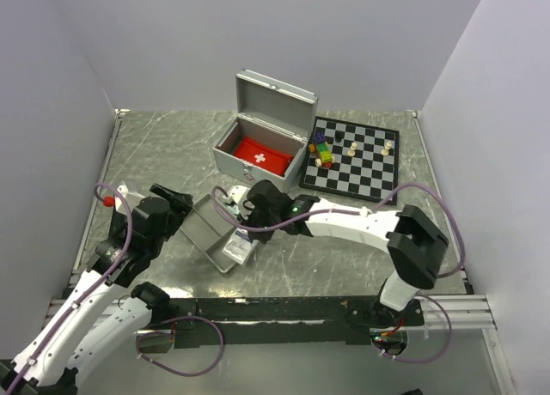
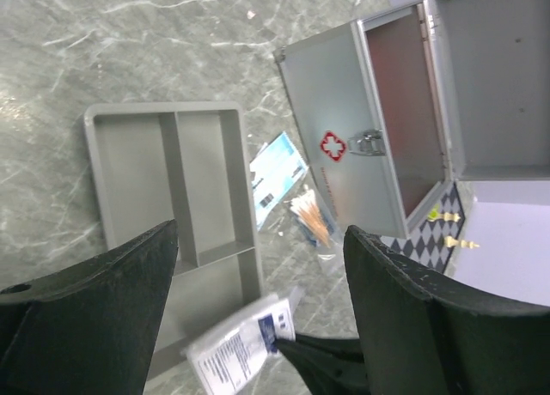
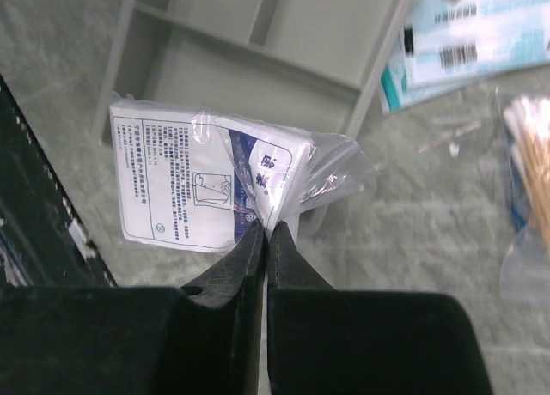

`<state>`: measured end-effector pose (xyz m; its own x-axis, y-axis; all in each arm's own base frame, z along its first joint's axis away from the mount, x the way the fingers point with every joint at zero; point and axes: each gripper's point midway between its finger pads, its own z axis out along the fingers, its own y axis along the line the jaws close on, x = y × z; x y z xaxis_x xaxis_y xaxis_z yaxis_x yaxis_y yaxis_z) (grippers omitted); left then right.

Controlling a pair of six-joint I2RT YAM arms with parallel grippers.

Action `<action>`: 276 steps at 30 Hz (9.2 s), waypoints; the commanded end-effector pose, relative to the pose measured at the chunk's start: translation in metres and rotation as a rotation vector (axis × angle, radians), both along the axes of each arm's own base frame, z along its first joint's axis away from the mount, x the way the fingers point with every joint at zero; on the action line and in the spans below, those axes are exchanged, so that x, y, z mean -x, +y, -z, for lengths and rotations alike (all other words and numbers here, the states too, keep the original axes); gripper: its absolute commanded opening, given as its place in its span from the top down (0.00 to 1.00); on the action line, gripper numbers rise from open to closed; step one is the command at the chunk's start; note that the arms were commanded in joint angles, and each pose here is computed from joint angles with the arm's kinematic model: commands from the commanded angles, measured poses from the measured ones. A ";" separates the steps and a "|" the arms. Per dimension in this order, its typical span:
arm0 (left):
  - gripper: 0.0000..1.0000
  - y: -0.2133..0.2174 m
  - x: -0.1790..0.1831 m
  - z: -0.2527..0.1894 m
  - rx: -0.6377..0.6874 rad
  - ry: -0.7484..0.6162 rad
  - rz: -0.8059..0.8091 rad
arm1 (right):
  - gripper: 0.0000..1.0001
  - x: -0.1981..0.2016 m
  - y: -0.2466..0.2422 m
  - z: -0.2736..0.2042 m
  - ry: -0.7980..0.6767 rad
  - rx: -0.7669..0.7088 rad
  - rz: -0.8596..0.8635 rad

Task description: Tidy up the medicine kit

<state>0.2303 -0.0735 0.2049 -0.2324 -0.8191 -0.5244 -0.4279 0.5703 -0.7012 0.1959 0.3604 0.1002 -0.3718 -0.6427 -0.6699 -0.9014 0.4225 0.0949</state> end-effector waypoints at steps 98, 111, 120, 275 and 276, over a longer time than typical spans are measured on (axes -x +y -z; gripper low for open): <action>0.16 0.002 0.008 0.009 -0.018 -0.021 0.041 | 0.93 -0.120 -0.079 -0.008 -0.057 -0.126 0.633; 0.16 0.010 0.013 0.003 -0.002 -0.026 0.001 | 0.94 -0.040 0.036 -0.059 -0.041 -0.229 0.165; 0.15 0.038 0.026 0.005 0.006 0.009 -0.154 | 0.89 -0.076 0.067 -0.031 0.034 -0.194 0.383; 0.15 0.079 0.057 -0.052 0.082 -0.245 -0.253 | 0.89 -0.010 0.154 -0.012 -0.119 -0.361 -0.375; 0.15 0.079 0.057 -0.050 0.079 -0.239 -0.253 | 0.90 -0.012 0.157 -0.010 -0.126 -0.352 -0.366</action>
